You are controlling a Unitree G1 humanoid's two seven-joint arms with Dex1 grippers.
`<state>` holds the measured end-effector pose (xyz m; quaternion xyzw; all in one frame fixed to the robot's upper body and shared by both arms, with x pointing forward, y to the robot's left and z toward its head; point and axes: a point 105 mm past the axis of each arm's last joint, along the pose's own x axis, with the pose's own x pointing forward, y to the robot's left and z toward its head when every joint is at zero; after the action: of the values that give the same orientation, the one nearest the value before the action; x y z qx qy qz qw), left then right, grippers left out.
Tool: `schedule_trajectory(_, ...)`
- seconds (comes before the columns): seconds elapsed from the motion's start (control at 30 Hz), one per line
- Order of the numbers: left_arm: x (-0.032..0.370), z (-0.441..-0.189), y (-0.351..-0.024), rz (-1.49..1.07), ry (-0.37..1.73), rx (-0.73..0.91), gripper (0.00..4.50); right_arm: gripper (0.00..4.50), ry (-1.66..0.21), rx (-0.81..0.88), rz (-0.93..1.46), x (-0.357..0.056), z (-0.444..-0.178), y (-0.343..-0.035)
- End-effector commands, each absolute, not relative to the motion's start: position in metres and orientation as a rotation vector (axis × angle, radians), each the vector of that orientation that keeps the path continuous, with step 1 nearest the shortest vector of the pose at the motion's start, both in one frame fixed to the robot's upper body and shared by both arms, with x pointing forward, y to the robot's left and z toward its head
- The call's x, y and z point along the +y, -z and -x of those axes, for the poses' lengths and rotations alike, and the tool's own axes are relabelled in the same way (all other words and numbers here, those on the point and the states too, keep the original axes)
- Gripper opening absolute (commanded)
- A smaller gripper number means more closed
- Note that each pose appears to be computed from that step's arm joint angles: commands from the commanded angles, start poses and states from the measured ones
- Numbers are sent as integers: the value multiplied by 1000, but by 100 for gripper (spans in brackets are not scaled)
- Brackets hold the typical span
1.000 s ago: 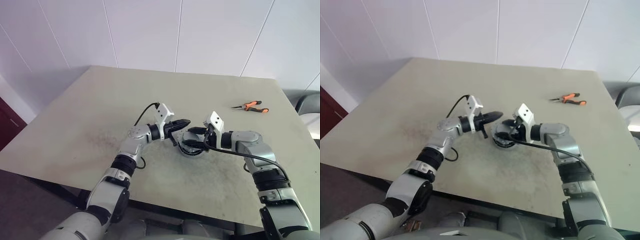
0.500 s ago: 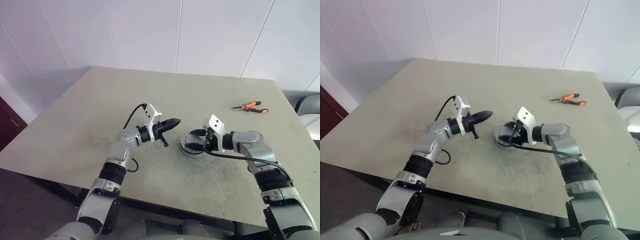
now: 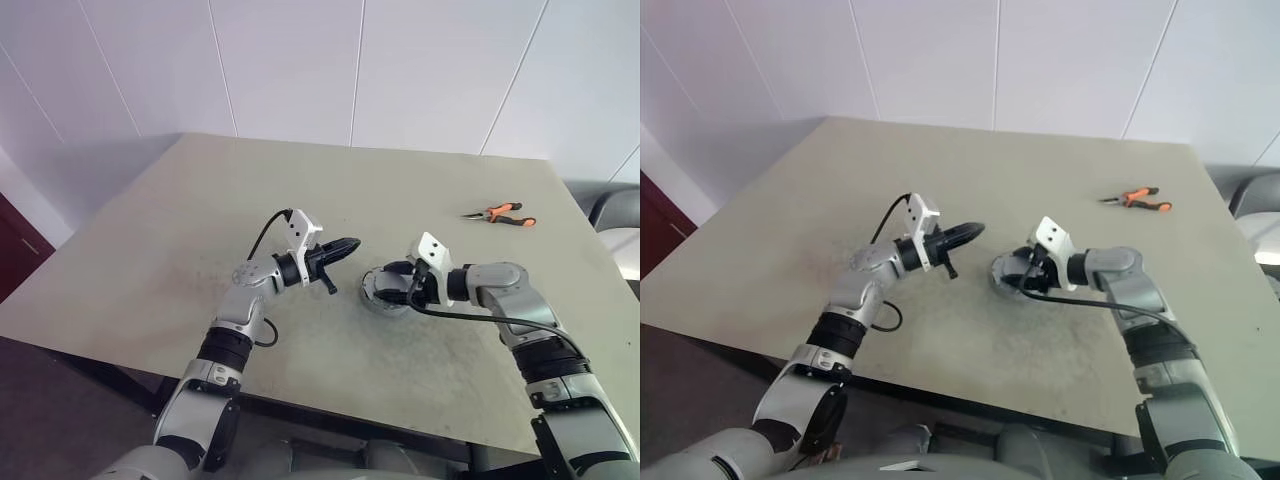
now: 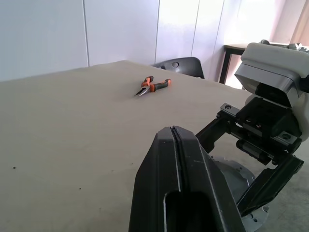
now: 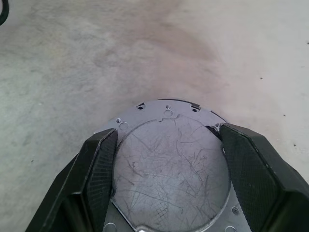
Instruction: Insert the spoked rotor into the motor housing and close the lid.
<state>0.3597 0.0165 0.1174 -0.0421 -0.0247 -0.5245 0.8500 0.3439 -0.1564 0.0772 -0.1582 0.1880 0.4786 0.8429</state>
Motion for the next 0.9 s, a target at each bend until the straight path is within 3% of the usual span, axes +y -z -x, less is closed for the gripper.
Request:
schedule_trajectory(0.03,15,-359,-129,82,1111,-99,4,303,-1000,350,348,-152,-350,-85)
schedule_trajectory(0.4,13,-358,-126,82,1116,-89,4,303,-976,315,333,-148,-355,-80)
schedule_trajectory(0.9,12,-357,-125,80,1117,-85,4,303,-954,390,396,-163,-354,-70)
